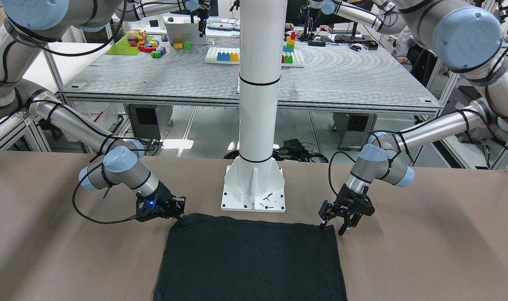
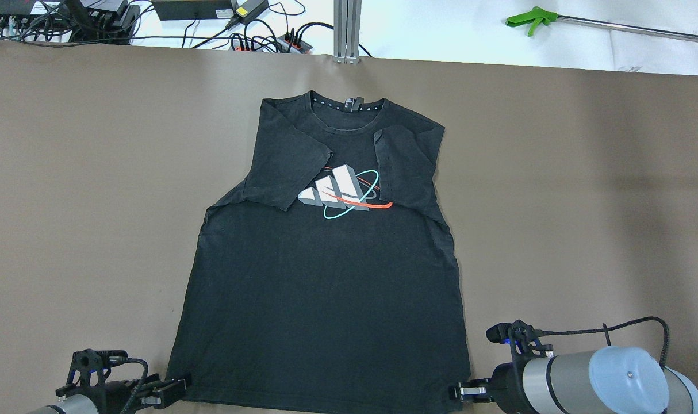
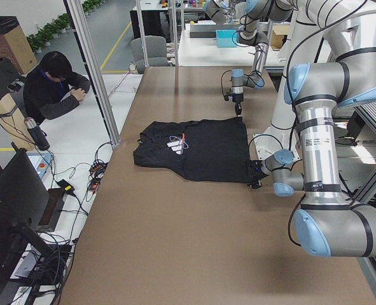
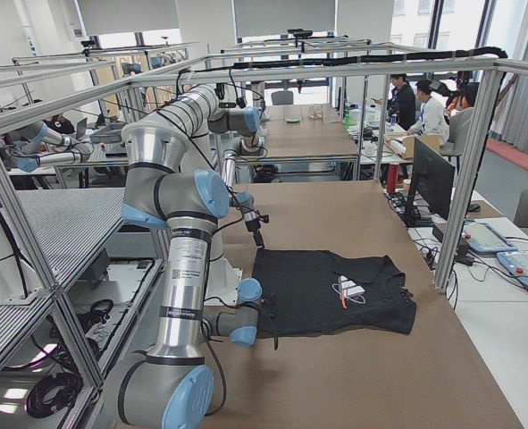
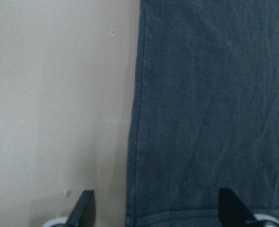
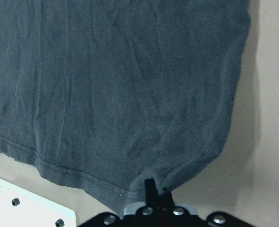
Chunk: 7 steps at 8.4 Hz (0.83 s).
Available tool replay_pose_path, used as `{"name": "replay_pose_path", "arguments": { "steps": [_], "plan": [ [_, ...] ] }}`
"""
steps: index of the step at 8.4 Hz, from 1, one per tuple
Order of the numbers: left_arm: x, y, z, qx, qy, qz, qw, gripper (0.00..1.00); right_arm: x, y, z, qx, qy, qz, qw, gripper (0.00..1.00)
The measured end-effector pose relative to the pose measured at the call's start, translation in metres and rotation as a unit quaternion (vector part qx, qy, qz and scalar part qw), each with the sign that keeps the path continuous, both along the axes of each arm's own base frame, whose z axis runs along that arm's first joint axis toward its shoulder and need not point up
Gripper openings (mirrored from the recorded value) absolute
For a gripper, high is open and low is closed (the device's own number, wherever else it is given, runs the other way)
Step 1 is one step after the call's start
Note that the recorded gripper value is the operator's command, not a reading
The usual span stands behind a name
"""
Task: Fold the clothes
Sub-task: 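Grasp the hem corners nearest the robot with both grippers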
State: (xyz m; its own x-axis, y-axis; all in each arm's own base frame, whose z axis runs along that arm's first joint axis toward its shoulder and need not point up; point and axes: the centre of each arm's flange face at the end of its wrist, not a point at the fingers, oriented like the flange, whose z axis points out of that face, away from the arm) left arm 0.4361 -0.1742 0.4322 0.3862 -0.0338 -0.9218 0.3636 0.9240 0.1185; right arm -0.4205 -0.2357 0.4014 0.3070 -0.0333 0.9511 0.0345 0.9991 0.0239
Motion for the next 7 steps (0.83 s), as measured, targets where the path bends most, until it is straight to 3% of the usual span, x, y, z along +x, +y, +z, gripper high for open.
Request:
{"name": "replay_pose_path", "arguments": {
  "steps": [4,7],
  "plan": [
    [0.001,0.0,-0.006,0.003,-0.009,-0.006,0.9999,0.0,-0.001,-0.001,-0.003,0.001,-0.003,0.0,1.0,0.0],
    [-0.014,0.001,-0.045,-0.001,0.019,0.009,0.9998,0.0,0.011,-0.004,-0.018,-0.001,-0.019,-0.008,0.9998,0.0]
  ]
}}
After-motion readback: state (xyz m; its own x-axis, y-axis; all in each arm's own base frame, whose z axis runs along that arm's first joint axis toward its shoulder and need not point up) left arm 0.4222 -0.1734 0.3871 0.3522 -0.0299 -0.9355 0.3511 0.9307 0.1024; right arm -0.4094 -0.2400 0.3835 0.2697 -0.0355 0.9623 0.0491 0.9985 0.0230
